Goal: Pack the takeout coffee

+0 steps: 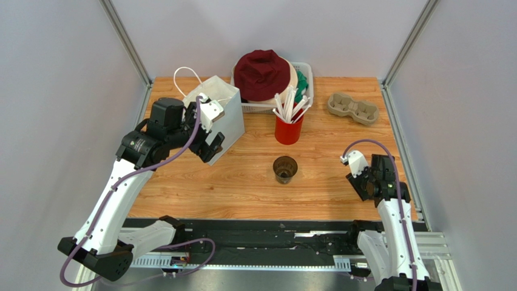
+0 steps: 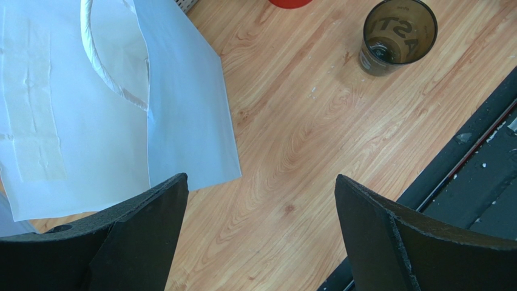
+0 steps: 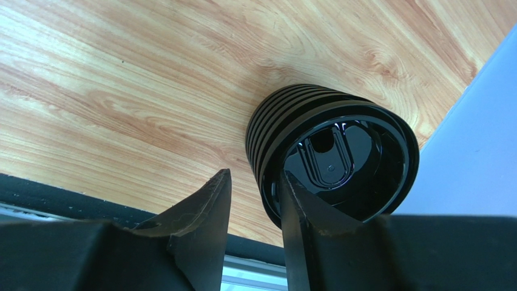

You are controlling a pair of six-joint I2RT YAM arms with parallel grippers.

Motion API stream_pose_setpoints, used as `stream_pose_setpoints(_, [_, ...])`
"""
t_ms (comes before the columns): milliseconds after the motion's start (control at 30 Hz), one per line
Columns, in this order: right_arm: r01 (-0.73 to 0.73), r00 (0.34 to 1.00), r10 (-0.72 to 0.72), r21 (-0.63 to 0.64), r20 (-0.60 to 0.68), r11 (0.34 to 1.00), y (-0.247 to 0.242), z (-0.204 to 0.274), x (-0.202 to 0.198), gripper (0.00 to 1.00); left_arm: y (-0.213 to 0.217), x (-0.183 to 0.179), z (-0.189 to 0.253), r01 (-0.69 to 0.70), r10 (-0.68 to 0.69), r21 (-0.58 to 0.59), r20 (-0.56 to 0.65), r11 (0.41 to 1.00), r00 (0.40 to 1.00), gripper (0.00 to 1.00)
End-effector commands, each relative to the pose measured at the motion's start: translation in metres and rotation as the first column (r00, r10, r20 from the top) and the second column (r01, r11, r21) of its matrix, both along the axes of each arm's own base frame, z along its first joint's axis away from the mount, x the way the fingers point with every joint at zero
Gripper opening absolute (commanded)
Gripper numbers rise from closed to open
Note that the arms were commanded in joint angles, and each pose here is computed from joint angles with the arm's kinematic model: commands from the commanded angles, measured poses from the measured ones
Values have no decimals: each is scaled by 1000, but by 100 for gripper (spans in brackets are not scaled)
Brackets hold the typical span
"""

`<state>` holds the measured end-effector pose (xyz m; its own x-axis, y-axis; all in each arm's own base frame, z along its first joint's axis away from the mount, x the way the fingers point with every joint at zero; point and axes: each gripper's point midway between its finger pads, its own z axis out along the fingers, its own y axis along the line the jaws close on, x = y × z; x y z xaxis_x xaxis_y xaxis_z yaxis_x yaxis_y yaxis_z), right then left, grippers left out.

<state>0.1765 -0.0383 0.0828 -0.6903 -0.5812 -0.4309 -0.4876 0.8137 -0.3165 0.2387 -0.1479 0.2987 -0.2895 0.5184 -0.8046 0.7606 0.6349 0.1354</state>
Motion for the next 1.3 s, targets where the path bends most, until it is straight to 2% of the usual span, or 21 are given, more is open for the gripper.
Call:
stream_pose_setpoints(0, [-18, 998, 17, 14, 53, 1000, 3, 19, 9, 38, -3, 2, 7, -4, 5, -34, 18, 999, 1000, 99])
stream_pose_setpoints(33, [-16, 998, 15, 16, 55, 1000, 3, 20, 9, 33, -3, 3, 7, -4, 5, -36, 22, 999, 1000, 99])
stream_pose_setpoints(233, [31, 995, -34, 34, 95, 999, 0, 36, 17, 23, -4, 2, 7, -1, 1, -40, 16, 999, 1000, 98])
stream_pose_setpoints(300, [58, 993, -61, 32, 101, 998, -3, 37, 20, 17, -5, 2, 6, -1, 2, -42, 12, 999, 1000, 99])
stream_pose_setpoints(433, [77, 993, -80, 27, 85, 997, -7, 34, 22, 11, -5, 1, 6, -2, 2, -45, 12, 999, 1000, 98])
stream_pose_setpoints(567, [87, 991, -90, 33, 94, 996, -7, 36, 24, 11, -5, 1, 6, 1, 0, -47, 12, 999, 1000, 98])
stream_pose_setpoints(667, [95, 990, -99, 39, 100, 995, -7, 38, 25, 15, -6, 1, 5, 4, -4, -48, 7, 999, 1000, 98])
stream_pose_setpoints(800, [103, 988, -107, 37, 109, 994, -8, 42, 26, 26, -6, 0, 6, 6, -5, -50, 9, 999, 1000, 98])
stream_pose_setpoints(1133, [126, 976, -131, 39, 177, 991, -10, 62, 28, 36, -7, 0, 4, 8, -8, -51, 2, 999, 1000, 98])
stream_pose_setpoints(1267, [132, 981, -135, 30, 136, 991, -13, 49, 27, 48, -7, 0, 5, 8, -8, -55, 2, 998, 1000, 98])
